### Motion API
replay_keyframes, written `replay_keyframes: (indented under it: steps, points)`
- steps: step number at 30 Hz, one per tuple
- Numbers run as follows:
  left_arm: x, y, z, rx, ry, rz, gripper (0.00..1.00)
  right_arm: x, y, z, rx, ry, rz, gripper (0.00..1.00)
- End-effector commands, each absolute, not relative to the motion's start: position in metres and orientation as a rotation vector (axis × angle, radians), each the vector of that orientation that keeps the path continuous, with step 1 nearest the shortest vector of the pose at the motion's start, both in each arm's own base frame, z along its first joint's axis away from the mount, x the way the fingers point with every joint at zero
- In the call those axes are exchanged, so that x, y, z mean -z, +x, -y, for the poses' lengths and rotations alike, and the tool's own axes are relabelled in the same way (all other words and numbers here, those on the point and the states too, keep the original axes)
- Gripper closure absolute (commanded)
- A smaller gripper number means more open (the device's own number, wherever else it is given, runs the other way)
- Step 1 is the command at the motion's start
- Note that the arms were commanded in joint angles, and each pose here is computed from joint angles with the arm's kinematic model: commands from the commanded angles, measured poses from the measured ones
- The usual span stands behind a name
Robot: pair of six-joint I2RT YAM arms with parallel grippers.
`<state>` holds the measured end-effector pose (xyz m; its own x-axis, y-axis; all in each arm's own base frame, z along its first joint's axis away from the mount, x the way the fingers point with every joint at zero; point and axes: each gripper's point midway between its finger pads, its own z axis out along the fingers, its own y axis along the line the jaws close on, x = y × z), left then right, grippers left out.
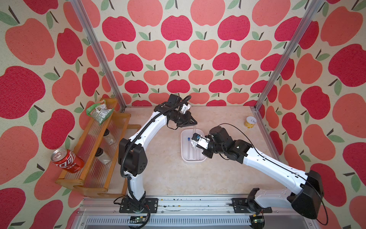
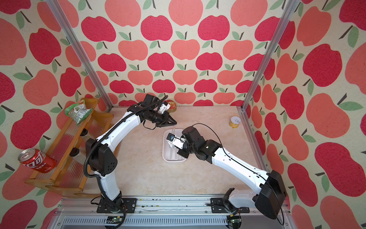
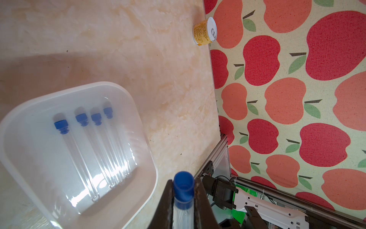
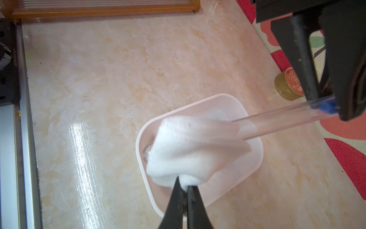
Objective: Wipe the exteriors of test tubes
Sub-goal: Wipe the dirt from the test tube.
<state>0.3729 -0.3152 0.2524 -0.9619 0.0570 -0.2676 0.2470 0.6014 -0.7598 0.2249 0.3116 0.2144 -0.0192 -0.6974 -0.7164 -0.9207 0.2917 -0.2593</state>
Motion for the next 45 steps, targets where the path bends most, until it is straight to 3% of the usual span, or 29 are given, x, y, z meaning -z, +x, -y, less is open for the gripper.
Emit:
replay_keyframes:
  steps: [1, 17, 36, 45]
  points:
    - [-0.264, 0.368, 0.317, 1.331, 0.267, -2.587, 0.85, -0.215, 0.236, -0.309, -0.316, -1.452, -1.779, 1.00]
    - [-0.263, 0.364, 0.320, 1.341, 0.284, -2.590, 0.85, -0.241, 0.302, -0.315, -0.288, -1.335, -1.818, 1.00]
    - [-0.261, 0.370, 0.317, 1.325, 0.268, -2.591, 0.85, -0.235, 0.204, -0.320, -0.479, -1.473, -1.854, 1.00]
    - [-0.251, 0.368, 0.317, 1.194, 0.300, -2.643, 0.85, -0.230, 0.215, -0.307, -0.293, -1.610, -2.017, 1.00]
